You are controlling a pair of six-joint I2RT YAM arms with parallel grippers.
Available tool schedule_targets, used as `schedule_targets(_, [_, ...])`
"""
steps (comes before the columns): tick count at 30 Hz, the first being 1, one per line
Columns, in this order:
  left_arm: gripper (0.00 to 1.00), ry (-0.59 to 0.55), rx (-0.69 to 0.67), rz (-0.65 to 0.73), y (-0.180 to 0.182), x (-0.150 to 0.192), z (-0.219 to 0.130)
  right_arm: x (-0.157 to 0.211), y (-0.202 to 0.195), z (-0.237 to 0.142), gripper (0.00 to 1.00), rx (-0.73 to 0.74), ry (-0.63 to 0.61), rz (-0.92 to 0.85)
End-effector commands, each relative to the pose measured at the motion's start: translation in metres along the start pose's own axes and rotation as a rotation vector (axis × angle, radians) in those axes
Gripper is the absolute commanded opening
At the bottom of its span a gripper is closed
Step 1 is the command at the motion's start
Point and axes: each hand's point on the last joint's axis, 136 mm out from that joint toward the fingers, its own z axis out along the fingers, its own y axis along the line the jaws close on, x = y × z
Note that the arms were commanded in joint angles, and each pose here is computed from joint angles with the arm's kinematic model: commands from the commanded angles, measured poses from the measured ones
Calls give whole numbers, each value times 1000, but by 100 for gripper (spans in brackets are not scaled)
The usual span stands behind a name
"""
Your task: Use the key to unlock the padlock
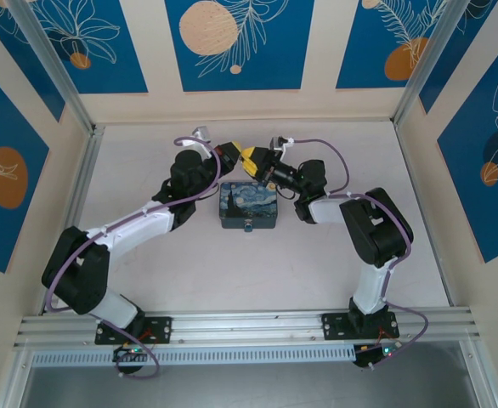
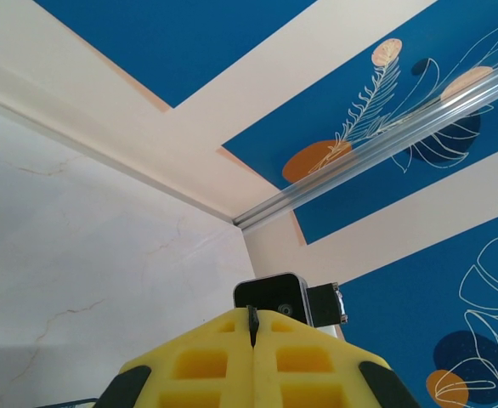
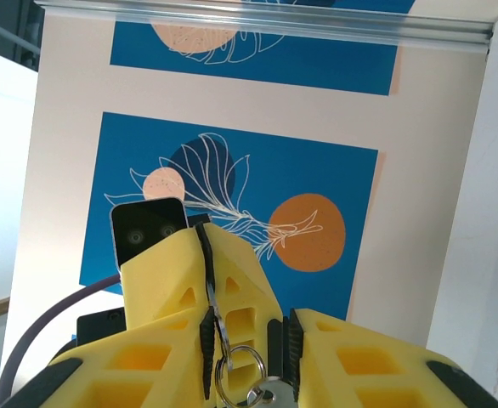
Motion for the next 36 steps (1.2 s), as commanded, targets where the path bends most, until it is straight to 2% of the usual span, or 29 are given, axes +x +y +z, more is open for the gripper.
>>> schedule_targets(1, [0, -33, 28, -13, -7, -9, 2, 9, 21, -1, 31, -47, 20, -46])
schedule_targets(5, [0, -34, 26, -16, -5, -9, 2, 8, 21, -1, 24, -47, 14, -45])
schedule_targets(12, [0, -35, 23, -18, -4, -9, -1, 3, 19, -6, 0, -40, -1, -39])
schedule_targets(26, [0, -36, 9, -48, 2, -4, -14, -16, 6, -20, 0, -12, -76, -9])
schedule_targets(36, [0, -18, -8, -52, 6, 1, -16, -17, -1, -19, 0, -1, -68, 5])
